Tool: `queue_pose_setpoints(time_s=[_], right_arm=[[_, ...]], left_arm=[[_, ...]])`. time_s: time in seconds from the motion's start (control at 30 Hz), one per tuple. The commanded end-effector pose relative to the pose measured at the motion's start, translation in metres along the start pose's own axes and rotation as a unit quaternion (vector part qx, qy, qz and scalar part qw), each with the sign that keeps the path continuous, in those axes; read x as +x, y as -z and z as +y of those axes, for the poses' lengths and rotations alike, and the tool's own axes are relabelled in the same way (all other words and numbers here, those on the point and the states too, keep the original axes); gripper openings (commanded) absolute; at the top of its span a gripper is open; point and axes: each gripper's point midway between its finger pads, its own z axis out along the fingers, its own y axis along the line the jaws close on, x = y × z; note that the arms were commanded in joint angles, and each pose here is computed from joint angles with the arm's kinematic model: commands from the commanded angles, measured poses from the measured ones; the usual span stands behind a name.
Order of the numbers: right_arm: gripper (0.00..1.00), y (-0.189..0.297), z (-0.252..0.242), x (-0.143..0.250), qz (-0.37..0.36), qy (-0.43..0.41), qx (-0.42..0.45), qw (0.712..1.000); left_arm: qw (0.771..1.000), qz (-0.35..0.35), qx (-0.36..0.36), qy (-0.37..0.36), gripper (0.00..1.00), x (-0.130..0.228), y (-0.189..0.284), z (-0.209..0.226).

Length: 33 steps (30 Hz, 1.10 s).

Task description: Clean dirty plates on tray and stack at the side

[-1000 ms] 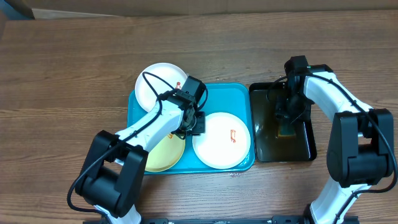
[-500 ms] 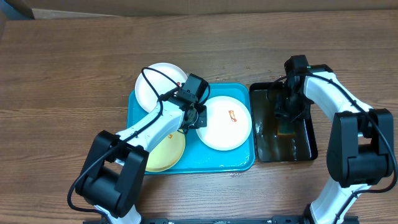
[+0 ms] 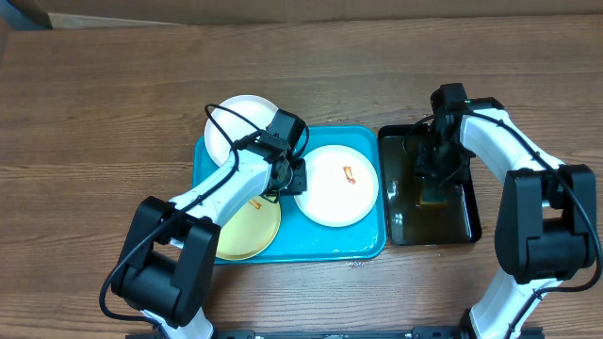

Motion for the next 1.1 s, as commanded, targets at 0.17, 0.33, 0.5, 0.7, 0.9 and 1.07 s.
queue_pose_setpoints(time_s=[0.17, 0.33, 0.5, 0.7, 0.9, 1.07], right_arm=[[0.56, -0.004, -0.001, 0.008, 0.013, 0.001, 0.003, 1.0], [0.62, -0.008, -0.001, 0.01, 0.014, 0.001, 0.004, 1.0], [0.29, -0.009, -0.001, 0.01, 0.014, 0.001, 0.003, 1.0], [0.17, 0.004, 0.002, -0.001, 0.002, 0.001, -0.001, 1.0], [0.11, 0.014, 0.005, -0.008, -0.008, 0.002, -0.004, 1.0], [0.04, 0.014, 0.005, -0.007, -0.006, 0.002, -0.005, 1.0]], left_arm=[[1.0, 0.013, 0.008, -0.002, 0.34, 0.007, -0.004, -0.005], [1.0, 0.013, 0.008, -0.002, 0.34, 0.007, -0.005, -0.004], [1.0, 0.014, 0.008, -0.002, 0.35, 0.007, -0.005, -0.004], [1.0, 0.013, 0.007, -0.002, 0.33, 0.007, -0.005, -0.004], [1.0, 0.008, -0.002, -0.002, 0.18, 0.005, -0.005, -0.001], [1.0, 0.007, -0.007, -0.002, 0.04, 0.005, -0.005, 0.001]])
